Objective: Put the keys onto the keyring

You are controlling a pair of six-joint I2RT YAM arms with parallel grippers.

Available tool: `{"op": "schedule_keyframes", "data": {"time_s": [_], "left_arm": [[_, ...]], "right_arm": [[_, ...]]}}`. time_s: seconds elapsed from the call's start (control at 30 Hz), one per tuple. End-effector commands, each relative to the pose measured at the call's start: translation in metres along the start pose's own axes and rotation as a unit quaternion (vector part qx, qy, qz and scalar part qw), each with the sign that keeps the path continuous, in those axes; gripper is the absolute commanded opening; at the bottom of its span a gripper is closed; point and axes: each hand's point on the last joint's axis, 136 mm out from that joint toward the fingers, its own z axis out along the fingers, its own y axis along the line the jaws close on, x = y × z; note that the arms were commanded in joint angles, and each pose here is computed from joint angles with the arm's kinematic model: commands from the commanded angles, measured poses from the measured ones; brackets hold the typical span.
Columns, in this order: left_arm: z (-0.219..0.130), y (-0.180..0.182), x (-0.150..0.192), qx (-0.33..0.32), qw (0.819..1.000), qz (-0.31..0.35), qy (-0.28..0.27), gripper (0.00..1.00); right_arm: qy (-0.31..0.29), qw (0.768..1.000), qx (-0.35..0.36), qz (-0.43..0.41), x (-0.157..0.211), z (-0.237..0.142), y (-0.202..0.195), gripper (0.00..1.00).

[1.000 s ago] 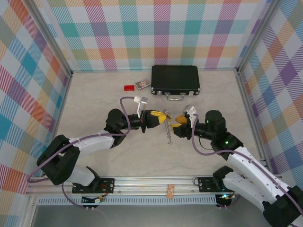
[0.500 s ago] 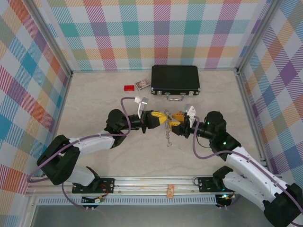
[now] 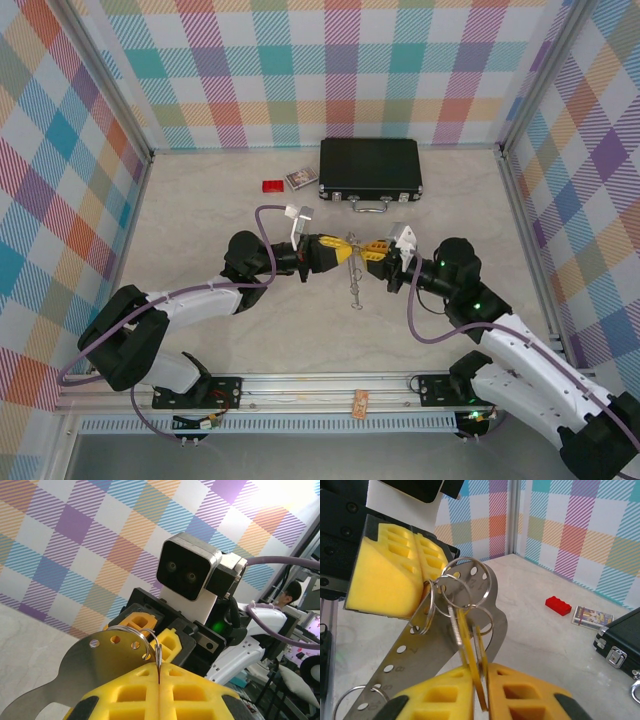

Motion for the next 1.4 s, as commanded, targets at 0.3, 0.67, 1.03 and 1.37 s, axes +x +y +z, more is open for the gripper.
{"op": "schedule_keyframes", "data": {"time_s": [0.3,0.67,1.03,1.37], "left_arm": [[0.005,-0.024,-0.011,0.047,0.998,0.027,-0.011,0.0],[0.008,-0.023,-0.007,0.054,0.998,0.018,-0.003,0.0],[0.011,-0.027,-0.001,0.068,0.998,0.014,0.007,0.0],[0.01,-0.026,0.001,0.066,0.998,0.016,0.007,0.0]], "right_arm": [[-0.016,0.999,0.011,-0.026,-0.018,-0.006,-0.001,0.0],[-0.012,0.997,0.033,-0.064,-0.034,-0.015,-0.005,0.0],[-0.003,0.996,0.031,-0.084,-0.046,-0.013,-0.003,0.0],[-0.002,0.994,0.05,-0.096,-0.056,-0.015,-0.003,0.0]]}}
